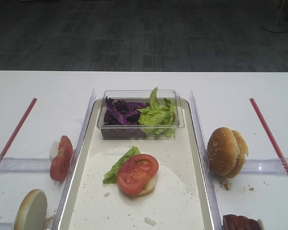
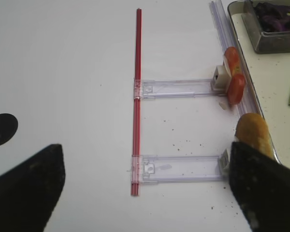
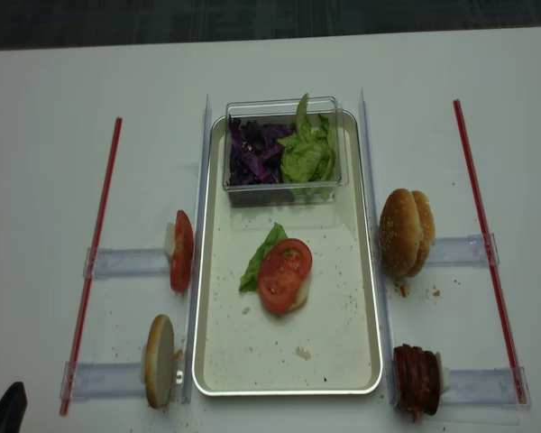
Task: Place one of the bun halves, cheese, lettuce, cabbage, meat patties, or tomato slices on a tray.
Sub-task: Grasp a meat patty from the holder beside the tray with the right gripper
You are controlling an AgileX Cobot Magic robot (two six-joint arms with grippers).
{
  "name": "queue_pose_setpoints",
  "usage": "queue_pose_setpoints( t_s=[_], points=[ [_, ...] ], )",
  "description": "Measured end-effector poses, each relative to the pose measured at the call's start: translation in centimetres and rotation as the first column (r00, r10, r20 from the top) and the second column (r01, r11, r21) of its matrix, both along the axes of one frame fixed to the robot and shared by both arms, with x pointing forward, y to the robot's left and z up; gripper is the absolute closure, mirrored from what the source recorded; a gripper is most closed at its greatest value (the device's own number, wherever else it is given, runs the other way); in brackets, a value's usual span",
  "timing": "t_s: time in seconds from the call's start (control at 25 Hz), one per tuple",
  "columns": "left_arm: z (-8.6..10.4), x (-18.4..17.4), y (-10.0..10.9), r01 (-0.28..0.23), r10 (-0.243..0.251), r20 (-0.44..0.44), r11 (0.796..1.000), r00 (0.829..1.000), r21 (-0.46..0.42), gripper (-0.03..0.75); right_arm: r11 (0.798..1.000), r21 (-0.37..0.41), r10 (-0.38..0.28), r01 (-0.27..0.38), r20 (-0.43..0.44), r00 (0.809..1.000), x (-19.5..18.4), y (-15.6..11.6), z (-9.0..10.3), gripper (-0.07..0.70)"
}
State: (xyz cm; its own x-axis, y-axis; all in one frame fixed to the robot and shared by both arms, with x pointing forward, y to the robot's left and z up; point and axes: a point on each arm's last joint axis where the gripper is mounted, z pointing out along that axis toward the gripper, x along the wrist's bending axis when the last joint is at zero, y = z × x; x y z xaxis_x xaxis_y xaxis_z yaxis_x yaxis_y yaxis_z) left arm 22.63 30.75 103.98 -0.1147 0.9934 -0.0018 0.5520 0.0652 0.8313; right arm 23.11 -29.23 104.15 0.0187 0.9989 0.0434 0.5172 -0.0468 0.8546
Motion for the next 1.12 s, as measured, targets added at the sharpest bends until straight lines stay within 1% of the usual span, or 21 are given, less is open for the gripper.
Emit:
queue_pose_setpoints(
  t_s=[0.96, 1.04, 1.12],
  points=[
    [0.0, 0.0, 0.0, 0.0, 0.0, 0.0, 1.0, 1.0, 0.0, 0.087, 1.0, -0.002, 0.001, -0.001, 0.0, 1.0, 0.0, 0.0, 0.0, 0.039],
    [0.0, 0.0, 0.0, 0.0, 0.0, 0.0, 1.0, 1.0, 0.0, 0.088, 1.0, 0.0, 0.001, -0.001, -0.018, 1.0, 0.2, -0.01, -0.01, 0.039],
    [0.0, 0.0, 0.0, 0.0, 0.0, 0.0, 1.0, 1.0, 0.0, 0.094, 1.0, 0.003, 0.002, -0.002, -0.07, 0.998, 0.81, -0.05, -0.06, 0.039]
  ],
)
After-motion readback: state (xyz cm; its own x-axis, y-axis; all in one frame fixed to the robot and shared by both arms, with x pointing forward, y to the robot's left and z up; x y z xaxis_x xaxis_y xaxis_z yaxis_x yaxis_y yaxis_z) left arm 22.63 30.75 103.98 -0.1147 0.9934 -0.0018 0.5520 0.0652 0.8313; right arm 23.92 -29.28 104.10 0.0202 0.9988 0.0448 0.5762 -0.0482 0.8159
